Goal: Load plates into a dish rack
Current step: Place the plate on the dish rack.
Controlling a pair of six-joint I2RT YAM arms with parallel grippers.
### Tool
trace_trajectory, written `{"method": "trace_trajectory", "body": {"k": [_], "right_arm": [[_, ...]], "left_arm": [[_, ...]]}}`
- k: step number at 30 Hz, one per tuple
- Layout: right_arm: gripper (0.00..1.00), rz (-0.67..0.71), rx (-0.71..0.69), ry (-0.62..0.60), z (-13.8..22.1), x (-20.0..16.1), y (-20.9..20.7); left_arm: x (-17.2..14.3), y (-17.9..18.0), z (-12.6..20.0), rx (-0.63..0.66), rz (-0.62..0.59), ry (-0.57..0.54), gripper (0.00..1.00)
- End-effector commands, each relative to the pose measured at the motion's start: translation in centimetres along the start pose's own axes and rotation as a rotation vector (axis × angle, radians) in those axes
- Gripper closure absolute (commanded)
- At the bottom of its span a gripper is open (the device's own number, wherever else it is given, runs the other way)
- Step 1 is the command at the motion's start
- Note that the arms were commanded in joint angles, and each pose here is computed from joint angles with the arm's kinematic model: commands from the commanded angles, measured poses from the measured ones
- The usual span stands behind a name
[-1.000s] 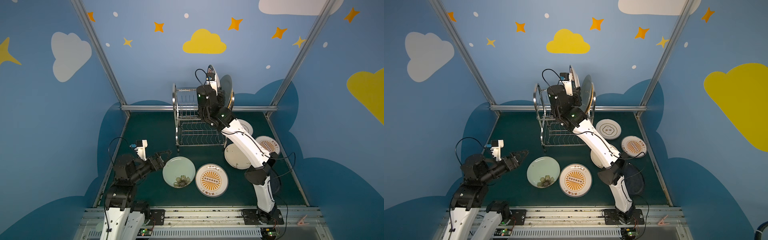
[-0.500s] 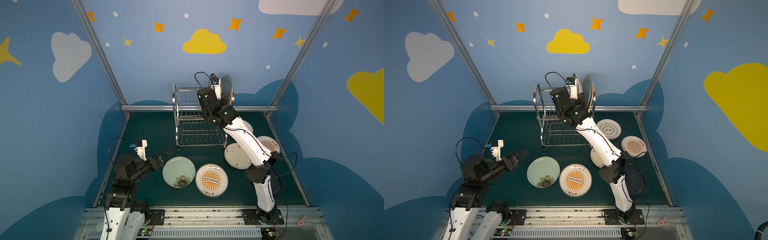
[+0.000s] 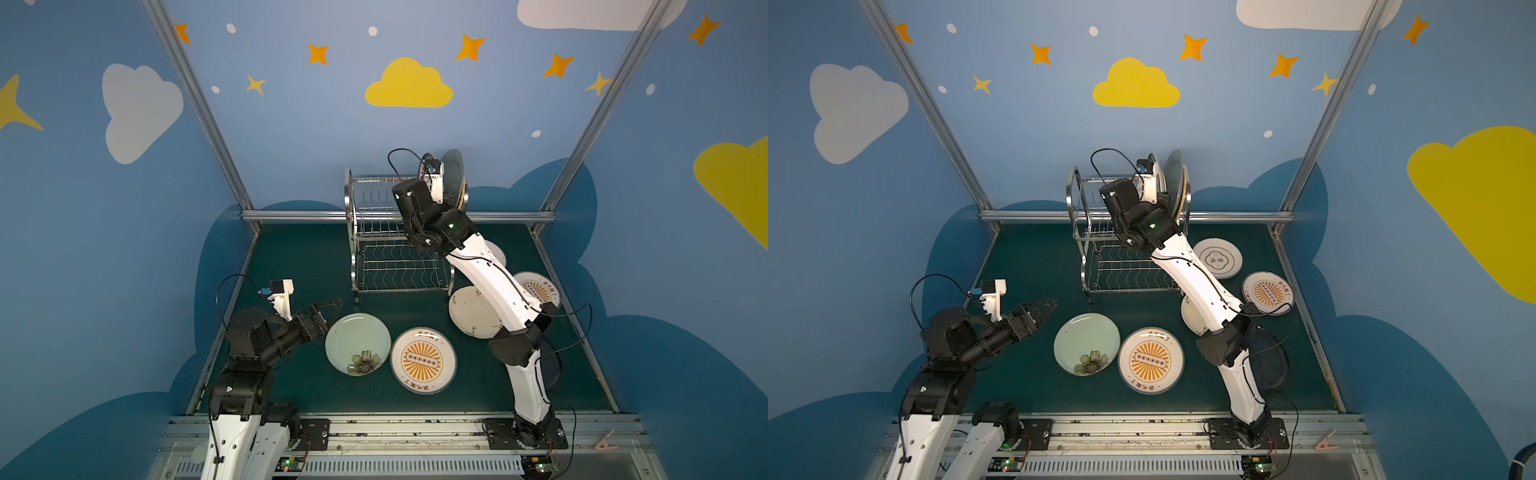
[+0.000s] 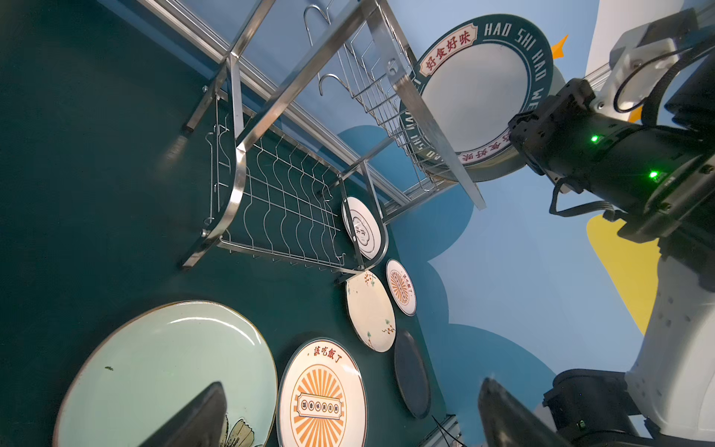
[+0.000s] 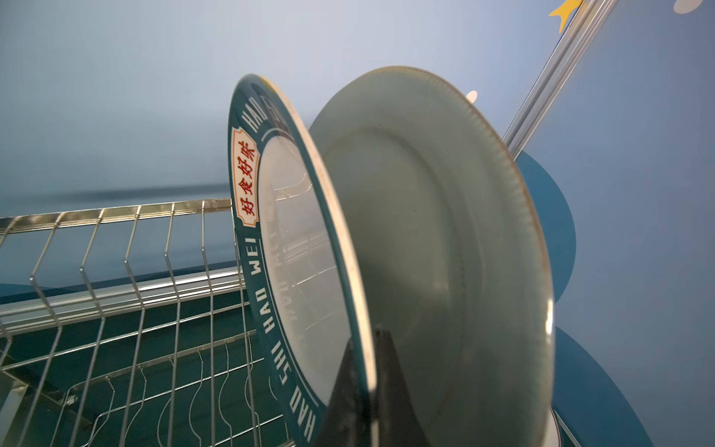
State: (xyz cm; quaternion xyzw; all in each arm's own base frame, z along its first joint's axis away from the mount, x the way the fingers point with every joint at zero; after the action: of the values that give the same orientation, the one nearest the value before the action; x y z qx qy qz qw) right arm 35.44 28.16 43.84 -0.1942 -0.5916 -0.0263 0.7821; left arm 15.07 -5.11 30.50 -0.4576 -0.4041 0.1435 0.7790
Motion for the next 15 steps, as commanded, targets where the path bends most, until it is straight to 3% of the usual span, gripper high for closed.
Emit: {"method": "trace_trajectory", "body": {"k": [1,10,15], "right_arm": [[1.0,-0.052,0.027,0.002,0.6,0.2,0.2],[1.0,-0.054,0.069,0.016,1.2,0.0,0.4],[0.94,-0.054,0.087,0.017,1.7,0.1,0.4]], "left_arm": [[0.1,0.1,-0.2,-0.008,-0.006,-0.007,0.0],[0.1,0.1,-0.1,-0.006,-0.007,-0.01,0.0],[0.1,0.1,-0.1,-0.005,-0.007,-0.012,0.0]]}}
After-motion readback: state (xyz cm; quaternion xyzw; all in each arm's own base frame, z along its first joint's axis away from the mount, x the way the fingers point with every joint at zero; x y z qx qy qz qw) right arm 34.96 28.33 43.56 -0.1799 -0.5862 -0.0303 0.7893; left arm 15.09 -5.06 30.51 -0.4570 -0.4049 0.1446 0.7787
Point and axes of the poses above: each gripper's point midway between its finger pads, its own z axis back along the fingers, its own y axis along the line the jaws close on, x = y × z, the point moved 9 cm from there along z, back along the fingers, and after that the axes turned 6 degrees about z, right-handed, at the moved point
